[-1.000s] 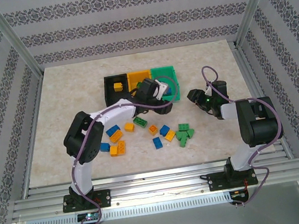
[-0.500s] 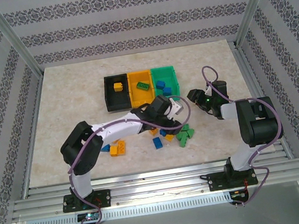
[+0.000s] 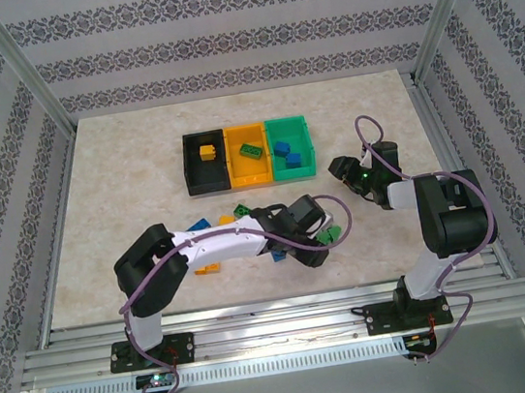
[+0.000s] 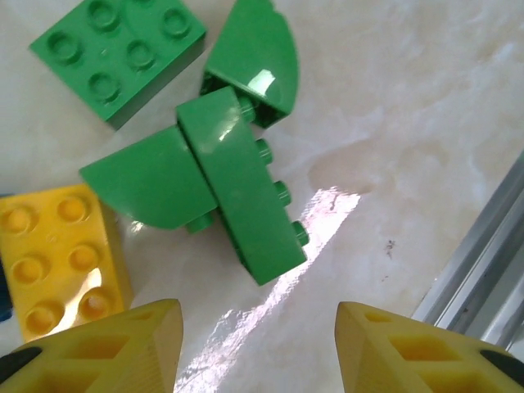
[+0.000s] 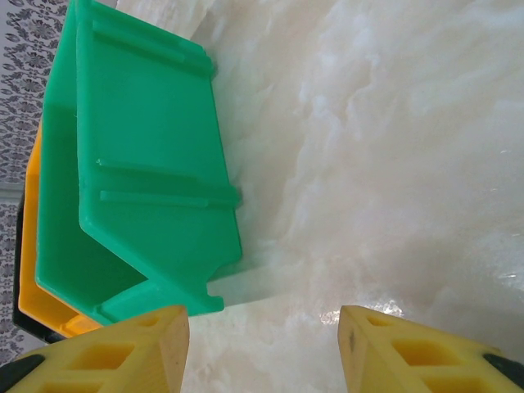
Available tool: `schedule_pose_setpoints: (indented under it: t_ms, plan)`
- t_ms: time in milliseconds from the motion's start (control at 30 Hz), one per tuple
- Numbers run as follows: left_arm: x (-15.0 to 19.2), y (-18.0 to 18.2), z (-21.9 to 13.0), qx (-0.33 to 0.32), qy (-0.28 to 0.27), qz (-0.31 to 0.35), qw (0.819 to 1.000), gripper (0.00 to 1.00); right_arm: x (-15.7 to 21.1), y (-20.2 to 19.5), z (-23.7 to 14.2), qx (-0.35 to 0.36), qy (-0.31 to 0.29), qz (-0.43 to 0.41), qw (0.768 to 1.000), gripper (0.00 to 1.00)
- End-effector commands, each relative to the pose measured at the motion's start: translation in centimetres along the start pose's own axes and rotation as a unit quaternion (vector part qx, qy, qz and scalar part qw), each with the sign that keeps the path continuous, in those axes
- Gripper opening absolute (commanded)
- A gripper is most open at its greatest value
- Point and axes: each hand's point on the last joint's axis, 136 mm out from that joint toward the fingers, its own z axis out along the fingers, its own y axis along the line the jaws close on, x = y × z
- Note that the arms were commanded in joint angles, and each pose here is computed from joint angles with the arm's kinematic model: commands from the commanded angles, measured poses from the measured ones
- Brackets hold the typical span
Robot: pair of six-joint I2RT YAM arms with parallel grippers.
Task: Sort the legos into containers by color
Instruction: Pick up the lego from the middle-left of the table.
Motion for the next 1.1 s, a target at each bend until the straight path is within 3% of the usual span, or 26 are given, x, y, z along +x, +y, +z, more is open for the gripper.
schedule_pose_setpoints:
  t_ms: [0, 167, 500, 900, 1067]
  plan:
    - [0.2, 0.0, -0.2, -0.025, 0.012, -0.04, 0.999, 0.51, -0.1, 0.1, 0.0, -0.009, -0.003, -0.003, 1.0, 0.52]
    - [-0.1, -0.3, 0.8, -0.027, 0.008, -0.071, 0.997, 0.5, 0.0, 0.1, 0.0, -0.009, -0.001, -0.001, 1.0, 0.52]
    - [-0.2, -0.4, 2.1, -0.071, 0.035, -0.071, 0.994, 0.53, 0.0, 0.0, 0.0, -0.009, -0.001, -0.001, 1.0, 0.52]
    - [0.1, -0.3, 3.3, -0.078, 0.056, -0.069, 0.993, 0.51, 0.0, 0.0, 0.0, -0.009, -0.001, -0.001, 1.0, 0.52]
    - [0.0, -0.8, 3.4, -0.064, 0.059, -0.066, 0.994, 0.44, -0.1, 0.1, 0.0, -0.01, -0.002, -0.001, 1.0, 0.52]
